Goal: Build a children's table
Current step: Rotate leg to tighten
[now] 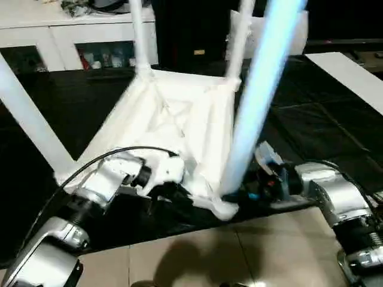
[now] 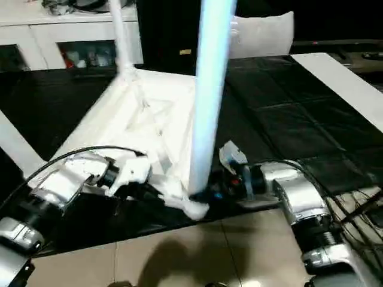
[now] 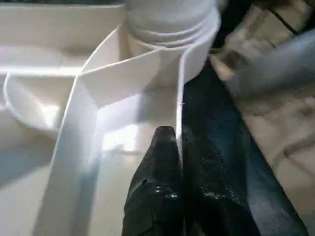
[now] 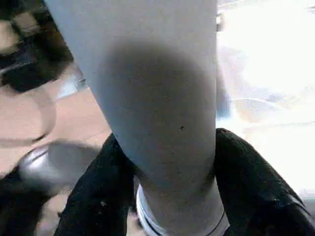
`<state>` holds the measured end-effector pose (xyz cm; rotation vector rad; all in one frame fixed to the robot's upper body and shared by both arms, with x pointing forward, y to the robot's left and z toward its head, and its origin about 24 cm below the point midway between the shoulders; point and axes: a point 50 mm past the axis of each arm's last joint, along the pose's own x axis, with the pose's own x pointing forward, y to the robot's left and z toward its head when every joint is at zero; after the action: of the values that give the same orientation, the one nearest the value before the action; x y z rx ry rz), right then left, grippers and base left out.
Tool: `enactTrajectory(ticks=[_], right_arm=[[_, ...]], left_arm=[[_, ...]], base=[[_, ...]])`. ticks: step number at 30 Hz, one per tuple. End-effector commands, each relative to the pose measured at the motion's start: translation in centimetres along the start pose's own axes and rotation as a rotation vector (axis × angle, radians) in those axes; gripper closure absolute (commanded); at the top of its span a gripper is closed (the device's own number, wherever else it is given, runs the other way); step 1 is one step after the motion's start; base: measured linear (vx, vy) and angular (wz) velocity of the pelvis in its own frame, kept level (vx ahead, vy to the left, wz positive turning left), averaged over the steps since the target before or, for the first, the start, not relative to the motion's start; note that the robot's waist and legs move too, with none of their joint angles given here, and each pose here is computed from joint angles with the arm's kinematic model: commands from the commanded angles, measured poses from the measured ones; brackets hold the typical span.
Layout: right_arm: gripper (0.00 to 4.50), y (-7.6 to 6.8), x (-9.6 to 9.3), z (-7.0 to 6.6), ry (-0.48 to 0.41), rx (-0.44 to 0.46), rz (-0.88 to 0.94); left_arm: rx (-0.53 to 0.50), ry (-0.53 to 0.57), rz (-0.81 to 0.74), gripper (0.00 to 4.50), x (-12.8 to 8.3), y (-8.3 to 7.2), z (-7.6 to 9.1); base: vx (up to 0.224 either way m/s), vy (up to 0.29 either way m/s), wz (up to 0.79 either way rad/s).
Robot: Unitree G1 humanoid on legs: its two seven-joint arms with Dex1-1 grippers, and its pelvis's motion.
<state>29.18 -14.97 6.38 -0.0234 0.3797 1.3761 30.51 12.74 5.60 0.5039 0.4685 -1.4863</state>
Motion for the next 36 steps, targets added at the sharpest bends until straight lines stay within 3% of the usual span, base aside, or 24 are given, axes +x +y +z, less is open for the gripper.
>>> enactTrajectory(ticks=[1, 4, 5, 8, 13, 16, 20, 23, 24, 26, 33, 36], right_arm=[[2.45, -0.4, 1.8, -0.4, 0.004, 0.036, -0.122], [2.5, -1.1, 3.0, -0.5, -0.003, 0.067, -0.231], [2.51, -2.0, 4.3, -0.5, -0.006, 0.105, -0.353], [2.51, -3.0, 5.8, 0.0, -0.026, 0.176, -0.506], [2.51, -3.4, 7.4, 0.7, -0.075, 0.194, -0.598], [1.84, -3.3, 8.0, 1.0, -0.112, 0.179, -0.592], [1.42, -3.3, 6.9, 1.2, -0.152, 0.17, -0.576], [1.34, -3.3, 5.3, 1.4, -0.189, 0.141, -0.536], [1.06, -3.2, 4.7, 1.5, -0.197, 0.125, -0.51], [0.93, -3.0, 3.7, 1.5, -0.198, 0.091, -0.465], [0.24, -2.5, 0.3, 1.4, -0.141, 0.01, -0.312], [0.16, -2.0, -1.0, 1.0, -0.051, -0.036, -0.218]], left_arm=[[-0.029, -0.095, 0.054, 4.5, 1.3, 0.0, 1.8], [-0.064, -0.117, 0.113, 4.5, 1.7, 0.1, 2.2], [-0.106, -0.139, 0.217, 4.5, 2.1, 0.7, 2.7], [-0.175, -0.164, 0.37, 4.5, 2.4, 1.8, 3.5], [-0.242, -0.194, 0.52, 4.5, 2.9, 2.9, 4.8], [-0.218, -0.182, 0.563, 4.5, 3.4, 3.0, 5.6], [-0.177, -0.145, 0.555, 4.5, 3.1, 3.0, 5.1], [-0.141, -0.124, 0.525, 4.5, 2.7, 2.8, 4.4], [-0.119, -0.119, 0.504, 4.5, 2.6, 2.7, 4.3], [-0.095, -0.106, 0.468, 4.5, 2.5, 2.5, 3.8], [0.013, -0.073, 0.323, 4.5, 1.8, 2.0, 2.8], [0.116, -0.039, 0.175, 4.5, 1.7, 1.1, 2.4]], base=[[0.0, 0.0, 0.0], [0.0, 0.0, 0.0], [0.0, 0.0, 0.0], [0.0, 0.0, 0.0], [0.0, 0.0, 0.0], [0.0, 0.0, 0.0], [0.0, 0.0, 0.0], [0.0, 0.0, 0.0], [0.0, 0.0, 0.0], [0.0, 0.0, 0.0], [0.0, 0.0, 0.0], [0.0, 0.0, 0.0]])
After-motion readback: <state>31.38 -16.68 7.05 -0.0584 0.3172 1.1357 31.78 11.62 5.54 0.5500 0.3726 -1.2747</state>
